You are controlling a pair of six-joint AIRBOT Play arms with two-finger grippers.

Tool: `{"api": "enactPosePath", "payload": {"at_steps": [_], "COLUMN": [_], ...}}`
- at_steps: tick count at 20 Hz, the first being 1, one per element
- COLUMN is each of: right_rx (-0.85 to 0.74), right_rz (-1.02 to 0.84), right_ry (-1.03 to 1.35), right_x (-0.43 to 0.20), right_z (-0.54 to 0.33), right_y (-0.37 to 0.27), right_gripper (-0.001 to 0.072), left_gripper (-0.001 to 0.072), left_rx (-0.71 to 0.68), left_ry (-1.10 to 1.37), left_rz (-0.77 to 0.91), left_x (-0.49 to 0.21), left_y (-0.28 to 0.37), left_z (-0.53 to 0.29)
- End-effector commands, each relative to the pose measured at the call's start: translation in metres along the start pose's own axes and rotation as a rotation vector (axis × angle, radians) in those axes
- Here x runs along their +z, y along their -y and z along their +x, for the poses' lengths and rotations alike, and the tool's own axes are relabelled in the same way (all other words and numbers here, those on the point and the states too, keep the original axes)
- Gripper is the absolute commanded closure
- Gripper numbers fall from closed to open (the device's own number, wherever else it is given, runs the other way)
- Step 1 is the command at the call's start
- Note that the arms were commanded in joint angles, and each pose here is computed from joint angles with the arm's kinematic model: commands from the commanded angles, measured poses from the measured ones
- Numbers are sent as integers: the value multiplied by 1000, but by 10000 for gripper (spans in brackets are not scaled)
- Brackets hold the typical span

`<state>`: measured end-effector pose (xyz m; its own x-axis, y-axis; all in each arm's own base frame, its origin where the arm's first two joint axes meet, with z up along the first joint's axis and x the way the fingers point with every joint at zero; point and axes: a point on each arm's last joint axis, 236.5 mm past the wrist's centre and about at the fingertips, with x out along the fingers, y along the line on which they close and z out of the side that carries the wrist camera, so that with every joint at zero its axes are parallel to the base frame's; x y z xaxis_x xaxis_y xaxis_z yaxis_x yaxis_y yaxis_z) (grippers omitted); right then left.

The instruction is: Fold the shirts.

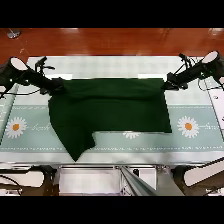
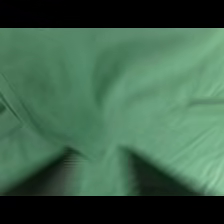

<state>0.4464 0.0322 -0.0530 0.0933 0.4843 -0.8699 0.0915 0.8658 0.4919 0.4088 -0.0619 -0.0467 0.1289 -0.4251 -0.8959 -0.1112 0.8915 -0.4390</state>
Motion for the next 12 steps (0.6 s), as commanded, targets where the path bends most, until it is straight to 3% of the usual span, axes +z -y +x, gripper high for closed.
{"api": "enactPosePath", "payload": {"at_steps": [1, 4, 7, 10, 12], "right_rx": [2, -74, -175, -118, -12], "right_rz": [47, 1, 46, 132, 196], "right_ry": [-50, -84, -21, 114, 171], "right_x": [-17, -40, -66, -96, -120], "right_z": [-5, -44, -74, -73, -57], "right_y": [2, 18, 51, 54, 33], "right_gripper": [91, 92, 92, 92, 93], "left_gripper": [5, 5, 5, 5, 5], "left_rx": [55, 162, 86, 85, -3], "left_ry": [-136, -212, -207, -191, -164], "left_rz": [-53, -83, -51, -179, -342], "left_x": [-30, -61, -102, -164, -197], "left_y": [-20, -50, -45, -74, -77], "left_z": [-4, -31, -39, -33, -22]}}
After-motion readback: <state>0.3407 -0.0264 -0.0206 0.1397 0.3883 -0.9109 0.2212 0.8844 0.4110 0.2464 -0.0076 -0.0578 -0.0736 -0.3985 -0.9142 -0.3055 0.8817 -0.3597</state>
